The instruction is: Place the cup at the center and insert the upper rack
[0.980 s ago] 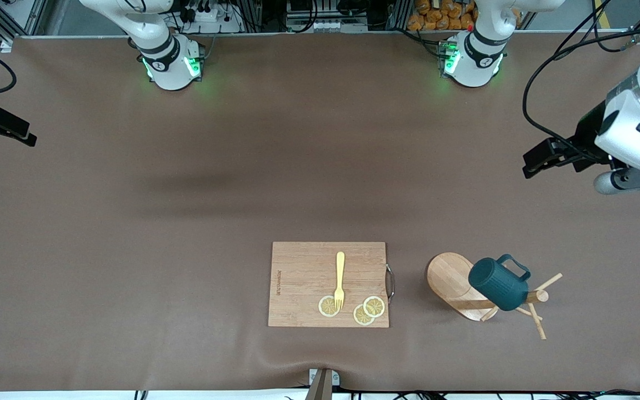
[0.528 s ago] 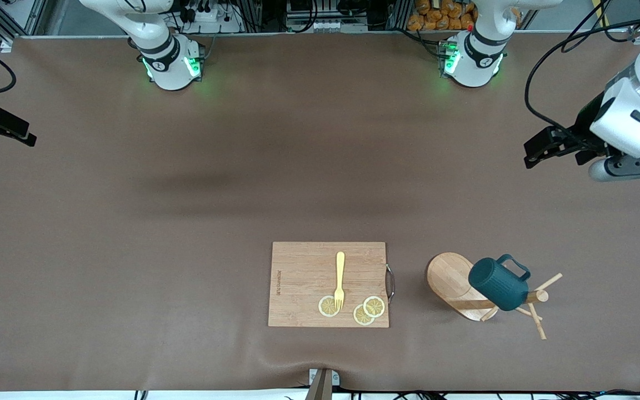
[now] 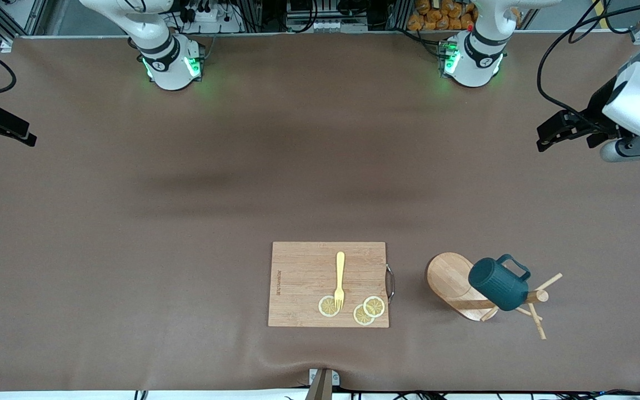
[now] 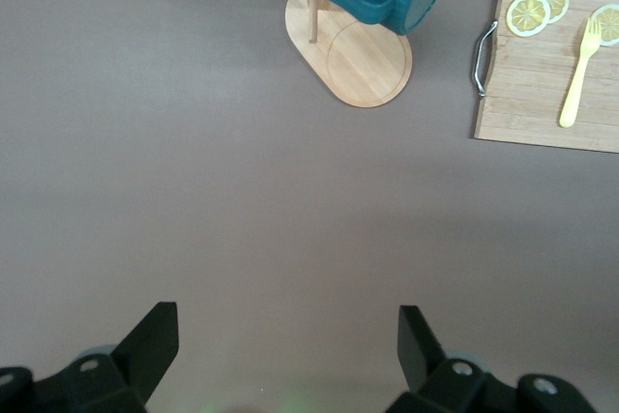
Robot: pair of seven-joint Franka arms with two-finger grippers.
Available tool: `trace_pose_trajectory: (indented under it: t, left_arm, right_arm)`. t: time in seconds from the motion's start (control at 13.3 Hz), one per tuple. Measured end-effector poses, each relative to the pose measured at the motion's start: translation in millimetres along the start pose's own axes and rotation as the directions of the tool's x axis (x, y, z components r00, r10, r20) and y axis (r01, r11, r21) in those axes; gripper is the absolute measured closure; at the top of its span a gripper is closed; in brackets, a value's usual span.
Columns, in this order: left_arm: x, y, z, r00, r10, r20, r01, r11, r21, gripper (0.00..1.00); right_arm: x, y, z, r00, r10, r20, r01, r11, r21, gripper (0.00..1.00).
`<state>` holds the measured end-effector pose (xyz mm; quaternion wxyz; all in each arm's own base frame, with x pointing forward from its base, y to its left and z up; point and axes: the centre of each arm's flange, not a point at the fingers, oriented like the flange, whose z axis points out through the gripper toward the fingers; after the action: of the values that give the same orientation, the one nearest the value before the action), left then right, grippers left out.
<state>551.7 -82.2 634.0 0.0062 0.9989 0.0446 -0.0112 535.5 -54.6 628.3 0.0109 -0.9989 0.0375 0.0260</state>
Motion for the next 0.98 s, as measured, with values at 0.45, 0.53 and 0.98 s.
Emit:
trace_pose_trajectory:
  t: [0.45, 0.53, 0.98]
  left_arm:
    - [-4.5, -35.3, 0.1, 0.998, -0.062, 0.006, 0.062, 0.998, 0.003, 0.0]
    - [-6.0, -42.5, -0.4, 0.997, -0.073, 0.007, 0.073, 0.997, 0.002, 0.0]
    - [-16.6, -44.0, -4.8, 0.997, -0.073, 0.01, 0.073, 0.997, 0.002, 0.0]
  right_arm:
    - [-0.5, 4.4, 0.3, 1.0, -0.006, 0.004, 0.006, 1.0, 0.001, 0.0]
    - [-0.6, 4.8, 0.3, 1.0, -0.007, 0.004, 0.007, 1.0, 0.001, 0.0]
    - [-0.7, 4.9, 0.5, 1.0, -0.009, 0.005, 0.009, 1.0, 0.001, 0.0]
